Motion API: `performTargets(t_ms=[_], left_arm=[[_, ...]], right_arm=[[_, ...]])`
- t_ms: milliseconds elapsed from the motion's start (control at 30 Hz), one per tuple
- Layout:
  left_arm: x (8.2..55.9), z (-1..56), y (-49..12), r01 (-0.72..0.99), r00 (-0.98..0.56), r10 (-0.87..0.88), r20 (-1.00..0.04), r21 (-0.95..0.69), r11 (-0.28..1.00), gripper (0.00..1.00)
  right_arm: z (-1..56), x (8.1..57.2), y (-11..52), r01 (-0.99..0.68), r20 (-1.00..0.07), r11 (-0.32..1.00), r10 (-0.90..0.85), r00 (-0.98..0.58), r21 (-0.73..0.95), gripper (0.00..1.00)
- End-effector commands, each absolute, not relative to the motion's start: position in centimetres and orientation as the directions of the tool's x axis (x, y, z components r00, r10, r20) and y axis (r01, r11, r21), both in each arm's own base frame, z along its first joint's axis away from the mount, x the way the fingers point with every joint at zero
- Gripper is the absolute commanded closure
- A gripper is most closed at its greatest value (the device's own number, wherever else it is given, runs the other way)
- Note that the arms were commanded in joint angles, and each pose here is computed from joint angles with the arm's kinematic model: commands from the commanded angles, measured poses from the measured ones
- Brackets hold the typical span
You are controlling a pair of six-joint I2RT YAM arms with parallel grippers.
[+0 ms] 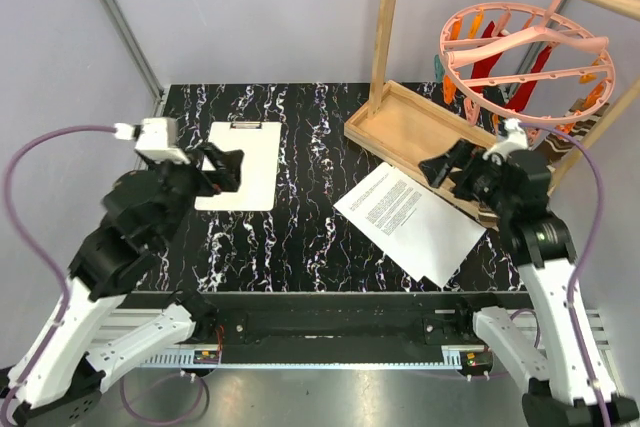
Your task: Put the files into the folder
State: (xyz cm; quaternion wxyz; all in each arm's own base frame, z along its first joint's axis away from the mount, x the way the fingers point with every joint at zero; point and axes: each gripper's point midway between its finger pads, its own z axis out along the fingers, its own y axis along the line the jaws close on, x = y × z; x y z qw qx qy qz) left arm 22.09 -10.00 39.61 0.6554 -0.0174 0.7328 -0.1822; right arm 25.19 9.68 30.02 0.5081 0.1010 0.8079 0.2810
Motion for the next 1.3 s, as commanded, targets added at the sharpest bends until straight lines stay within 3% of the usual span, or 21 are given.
performTargets(t_ms=[0, 167, 300, 500, 600, 767, 833, 967, 1100, 1267], left_arm=[[22.8, 34.8, -9.9, 0.137, -0.245, -0.216, -0.945, -0.255, 0.957, 0.01], [24.0, 29.9, -11.4, 0.088, -0.364, -0.220, -0.905, -0.269, 0.959, 0.01], [26.0, 27.5, -12.5, 0.076, -0.465, -0.180, -0.867, -0.241, 0.968, 0.01], [33.3, 25.7, -8.9, -0.092, -0.506, -0.348, -0.789, -0.352, 0.931, 0.01], [38.5, 21.8, -6.5, -0.203, -0.557, -0.349, -0.754, -0.284, 0.937, 0.01], [46.8, 18.5, -4.2, -0.244, -0.633, -0.218, -0.743, -0.076, 0.967, 0.03], [50.4, 16.9, -3.6, -0.236, -0.654, -0.206, -0.728, -0.063, 0.970, 0.06], [55.6, 13.7, -2.4, -0.173, -0.690, -0.228, -0.687, -0.149, 0.974, 0.08], [60.3, 12.1, -5.1, -0.004, -0.696, -0.241, -0.676, -0.332, 0.943, 0.10], [63.6, 9.1, -3.0, -0.151, -0.634, -0.417, -0.651, -0.425, 0.893, 0.20]], right_arm=[[30.9, 27.4, 16.5, -0.294, -0.734, 0.725, 0.410, -0.542, 0.622, 0.00], [26.3, 30.9, 25.8, -0.313, -0.727, 0.786, 0.236, -0.645, 0.533, 0.00], [24.5, 32.2, 34.0, -0.412, -0.718, 0.729, 0.156, -0.678, 0.547, 0.00], [20.9, 34.5, 42.7, -0.508, -0.729, 0.634, 0.133, -0.672, 0.583, 0.00], [18.2, 35.0, 43.9, -0.524, -0.732, 0.632, 0.104, -0.673, 0.571, 0.00], [15.1, 35.1, 41.1, -0.543, -0.803, 0.705, 0.062, -0.593, 0.456, 0.00], [15.1, 35.4, 40.1, -0.541, -0.824, 0.731, 0.050, -0.564, 0.414, 0.00], [13.7, 35.3, 38.6, -0.532, -0.838, 0.767, 0.014, -0.545, 0.358, 0.00], [13.0, 34.9, 38.7, -0.542, -0.835, 0.754, 0.017, -0.550, 0.372, 0.00], [12.2, 34.3, 39.2, -0.547, -0.817, 0.727, 0.033, -0.576, 0.415, 0.00]])
